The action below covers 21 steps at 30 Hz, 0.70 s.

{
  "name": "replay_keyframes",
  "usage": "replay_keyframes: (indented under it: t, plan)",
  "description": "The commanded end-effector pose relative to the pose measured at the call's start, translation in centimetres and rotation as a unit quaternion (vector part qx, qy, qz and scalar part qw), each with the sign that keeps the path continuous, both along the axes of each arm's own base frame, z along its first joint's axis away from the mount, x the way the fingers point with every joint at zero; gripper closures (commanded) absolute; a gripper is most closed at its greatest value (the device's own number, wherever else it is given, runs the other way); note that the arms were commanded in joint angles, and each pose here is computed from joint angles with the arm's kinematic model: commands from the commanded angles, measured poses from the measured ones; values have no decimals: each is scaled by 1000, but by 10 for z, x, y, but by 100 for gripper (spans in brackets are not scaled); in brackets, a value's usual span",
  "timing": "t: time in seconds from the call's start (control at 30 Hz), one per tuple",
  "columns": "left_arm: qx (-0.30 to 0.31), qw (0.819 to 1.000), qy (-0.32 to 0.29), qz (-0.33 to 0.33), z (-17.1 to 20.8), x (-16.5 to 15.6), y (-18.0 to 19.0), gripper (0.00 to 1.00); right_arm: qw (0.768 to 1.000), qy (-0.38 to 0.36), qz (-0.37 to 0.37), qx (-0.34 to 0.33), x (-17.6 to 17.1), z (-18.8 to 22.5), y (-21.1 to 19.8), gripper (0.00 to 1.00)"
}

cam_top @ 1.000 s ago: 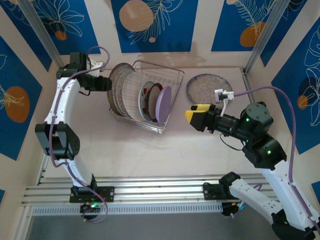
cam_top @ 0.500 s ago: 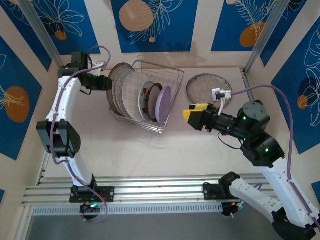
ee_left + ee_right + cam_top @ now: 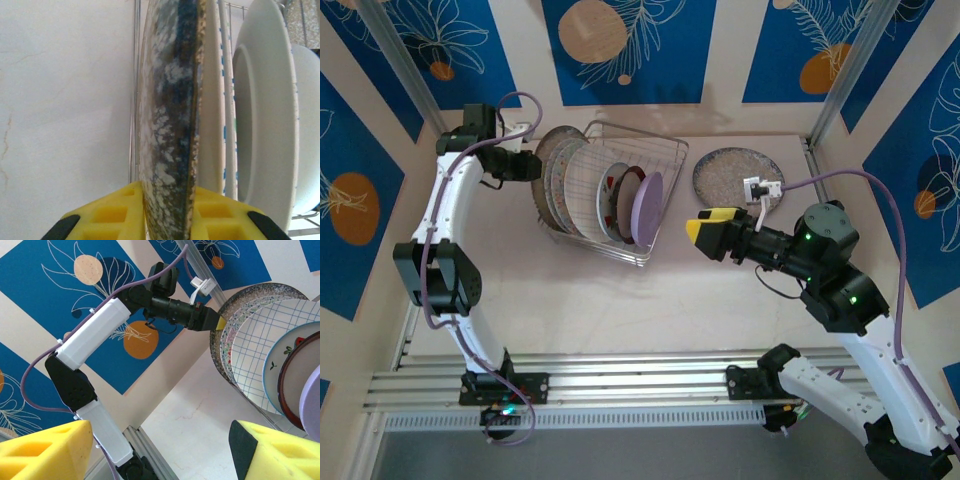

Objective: Unload the plates from the dish rack

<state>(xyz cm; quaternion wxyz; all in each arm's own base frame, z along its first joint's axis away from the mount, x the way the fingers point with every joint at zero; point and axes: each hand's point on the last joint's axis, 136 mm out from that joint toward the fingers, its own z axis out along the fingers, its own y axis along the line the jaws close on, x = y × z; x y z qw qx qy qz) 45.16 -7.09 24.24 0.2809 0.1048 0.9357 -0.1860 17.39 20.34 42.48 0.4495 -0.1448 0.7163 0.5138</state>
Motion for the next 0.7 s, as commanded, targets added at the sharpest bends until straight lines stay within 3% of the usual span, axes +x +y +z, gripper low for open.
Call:
replay_keyframes:
  t: [0.0,0.3,0.67]
  plan:
    - [-3,1000,-23,-6,18,-3,-5,82,1000,8,-5,1,0,-3,-1,27]
    - [27,999,-41,0,27,-10,-9,90,1000,13,-8,2,-1,-5,-2,27]
    - [19,999,-45,2,33,-11,-13,100,1000,16,-16,2,-6,-6,-7,27]
